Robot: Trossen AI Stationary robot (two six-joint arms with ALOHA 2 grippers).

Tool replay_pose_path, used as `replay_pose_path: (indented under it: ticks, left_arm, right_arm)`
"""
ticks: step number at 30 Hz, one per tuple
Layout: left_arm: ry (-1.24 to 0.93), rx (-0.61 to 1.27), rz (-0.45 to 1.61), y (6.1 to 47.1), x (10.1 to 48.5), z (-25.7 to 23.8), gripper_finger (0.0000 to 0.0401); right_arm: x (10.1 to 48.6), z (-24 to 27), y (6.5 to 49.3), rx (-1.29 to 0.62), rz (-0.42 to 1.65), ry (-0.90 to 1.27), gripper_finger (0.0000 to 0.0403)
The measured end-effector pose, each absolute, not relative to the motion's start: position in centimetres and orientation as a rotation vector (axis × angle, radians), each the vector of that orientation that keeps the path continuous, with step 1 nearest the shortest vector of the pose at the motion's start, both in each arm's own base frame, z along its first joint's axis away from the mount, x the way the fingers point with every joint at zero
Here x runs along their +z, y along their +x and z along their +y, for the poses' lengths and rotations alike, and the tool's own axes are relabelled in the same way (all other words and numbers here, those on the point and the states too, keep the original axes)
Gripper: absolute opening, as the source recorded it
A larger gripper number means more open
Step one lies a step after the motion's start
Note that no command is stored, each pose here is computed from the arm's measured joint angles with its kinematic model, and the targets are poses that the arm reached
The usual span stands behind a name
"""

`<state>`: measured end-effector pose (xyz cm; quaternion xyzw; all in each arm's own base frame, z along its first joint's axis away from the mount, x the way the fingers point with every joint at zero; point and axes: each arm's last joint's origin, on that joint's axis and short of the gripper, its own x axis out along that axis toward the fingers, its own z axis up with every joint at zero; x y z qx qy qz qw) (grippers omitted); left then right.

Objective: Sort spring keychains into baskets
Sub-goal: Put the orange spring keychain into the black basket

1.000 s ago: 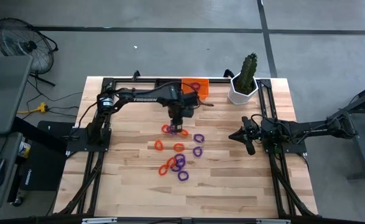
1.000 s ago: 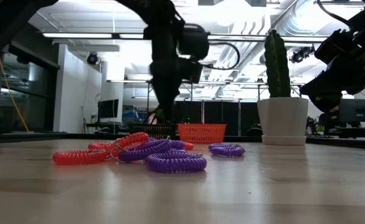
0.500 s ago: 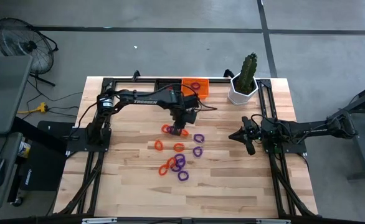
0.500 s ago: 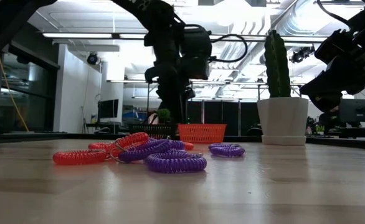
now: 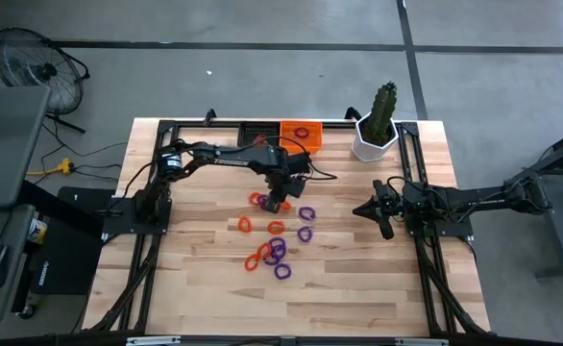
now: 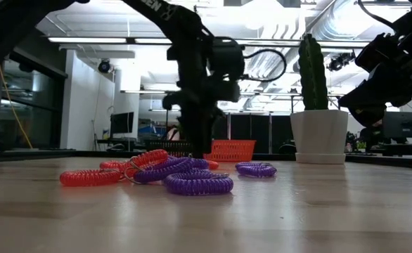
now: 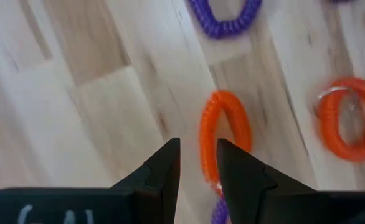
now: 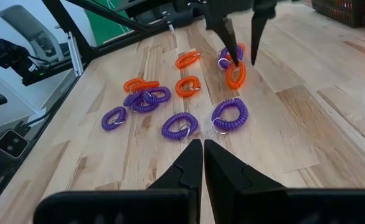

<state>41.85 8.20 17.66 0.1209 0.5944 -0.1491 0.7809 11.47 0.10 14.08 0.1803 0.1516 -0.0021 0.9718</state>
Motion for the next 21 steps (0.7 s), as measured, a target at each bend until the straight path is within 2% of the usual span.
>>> replay_pose_path:
  ticks: [21]
  left_arm:
    - [0.328,-0.339,1.328,42.3,15.5,8.4,0.0103]
  right_arm:
    - [14.1,0.1,11.5,-0.004,0.301,0.364,0.0012]
